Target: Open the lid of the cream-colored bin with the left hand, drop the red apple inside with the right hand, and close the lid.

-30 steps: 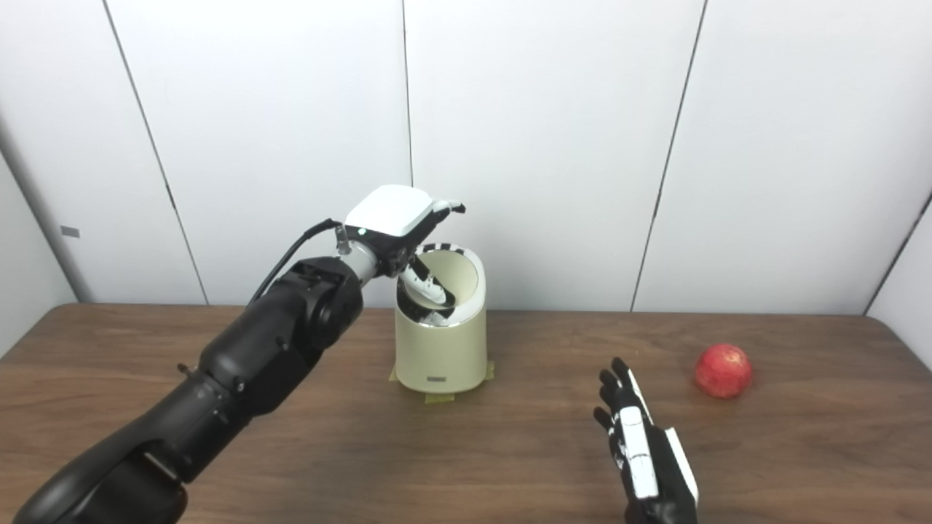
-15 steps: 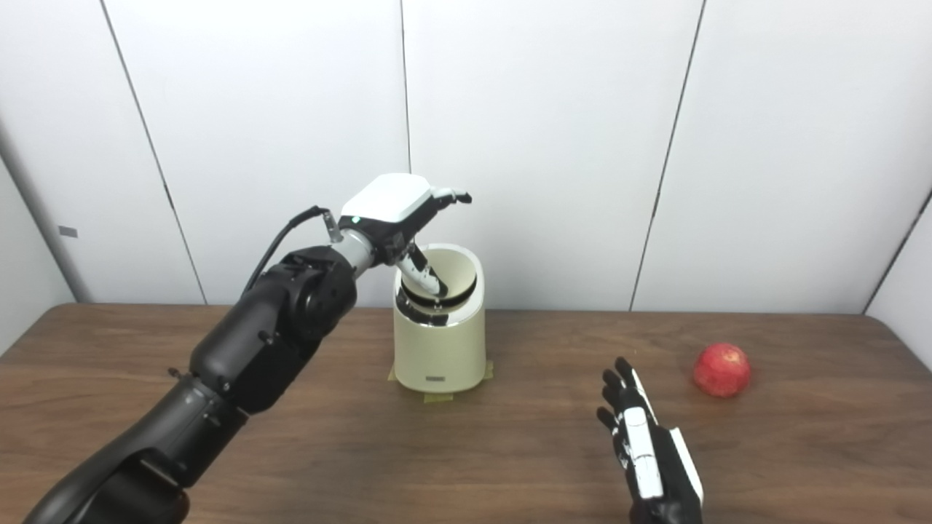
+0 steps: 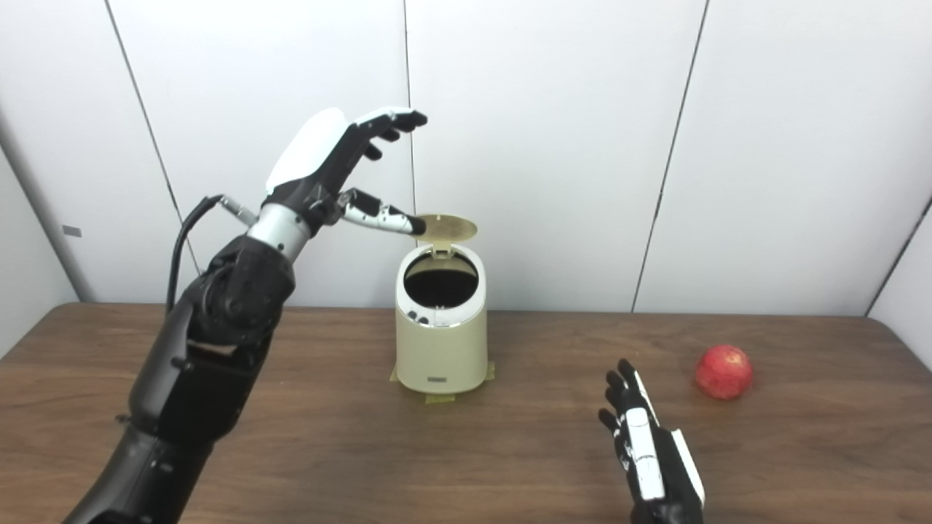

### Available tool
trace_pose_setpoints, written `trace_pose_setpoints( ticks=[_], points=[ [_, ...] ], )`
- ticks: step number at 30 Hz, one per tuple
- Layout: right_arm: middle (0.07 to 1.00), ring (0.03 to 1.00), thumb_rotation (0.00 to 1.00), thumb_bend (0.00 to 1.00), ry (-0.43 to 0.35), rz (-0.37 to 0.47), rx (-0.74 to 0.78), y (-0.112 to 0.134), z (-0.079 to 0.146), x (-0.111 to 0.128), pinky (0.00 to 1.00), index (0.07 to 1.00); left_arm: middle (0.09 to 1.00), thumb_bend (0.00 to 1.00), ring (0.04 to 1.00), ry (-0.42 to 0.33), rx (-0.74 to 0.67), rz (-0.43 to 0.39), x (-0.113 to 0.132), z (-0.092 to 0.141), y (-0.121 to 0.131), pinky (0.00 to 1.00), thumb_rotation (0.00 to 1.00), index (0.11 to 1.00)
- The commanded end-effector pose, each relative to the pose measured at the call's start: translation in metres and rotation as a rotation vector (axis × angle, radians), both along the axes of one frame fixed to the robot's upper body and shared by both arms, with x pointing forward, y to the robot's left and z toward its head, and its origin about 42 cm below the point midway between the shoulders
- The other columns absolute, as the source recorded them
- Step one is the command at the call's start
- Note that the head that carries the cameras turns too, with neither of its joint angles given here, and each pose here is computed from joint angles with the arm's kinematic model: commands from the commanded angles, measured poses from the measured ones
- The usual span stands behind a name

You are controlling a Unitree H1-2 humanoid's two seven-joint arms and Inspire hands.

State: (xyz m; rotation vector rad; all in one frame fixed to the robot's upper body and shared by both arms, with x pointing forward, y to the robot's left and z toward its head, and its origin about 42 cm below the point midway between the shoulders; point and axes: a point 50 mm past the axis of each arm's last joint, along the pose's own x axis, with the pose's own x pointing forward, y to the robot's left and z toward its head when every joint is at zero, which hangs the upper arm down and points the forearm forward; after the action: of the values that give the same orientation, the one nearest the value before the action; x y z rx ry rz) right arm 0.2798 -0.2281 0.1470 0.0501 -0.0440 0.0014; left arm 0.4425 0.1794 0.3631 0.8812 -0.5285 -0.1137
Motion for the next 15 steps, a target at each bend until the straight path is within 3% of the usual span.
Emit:
trace_pose_setpoints(
  ticks=[1,5,7,12,15],
  points=[
    [0.964,0.968,0.97,0.62,-0.095,0.015,0.014,0.004,0.021,0.007,0.93,0.98,0.834,0.81,0.82,-0.034,-0.044,0.018,-0.01,0.007,0.01,0.73,0.07,0.821],
    [0.975,0.982,0.97,0.62,-0.103,0.025,0.06,0.003,0.023,0.006,0.95,0.982,0.828,0.71,0.8,-0.017,-0.163,0.059,-0.03,-0.035,0.028,0.73,0.08,0.811],
    [0.978,0.983,0.99,0.6,-0.108,0.024,0.066,0.002,0.023,0.006,0.96,0.989,0.838,0.59,0.804,0.006,-0.214,0.072,-0.043,-0.053,0.035,0.73,0.14,0.825],
    [0.988,0.992,1.0,0.61,-0.113,0.054,0.12,-0.001,0.029,0.005,0.96,0.978,0.866,0.44,0.828,0.147,-0.412,0.078,-0.08,-0.091,0.049,0.76,0.32,0.899],
    [0.986,0.99,1.0,0.6,-0.113,0.059,0.14,-0.003,0.031,0.004,0.95,0.965,0.895,0.41,0.854,0.225,-0.506,0.082,-0.099,-0.108,0.053,0.82,0.41,0.956]
  ],
)
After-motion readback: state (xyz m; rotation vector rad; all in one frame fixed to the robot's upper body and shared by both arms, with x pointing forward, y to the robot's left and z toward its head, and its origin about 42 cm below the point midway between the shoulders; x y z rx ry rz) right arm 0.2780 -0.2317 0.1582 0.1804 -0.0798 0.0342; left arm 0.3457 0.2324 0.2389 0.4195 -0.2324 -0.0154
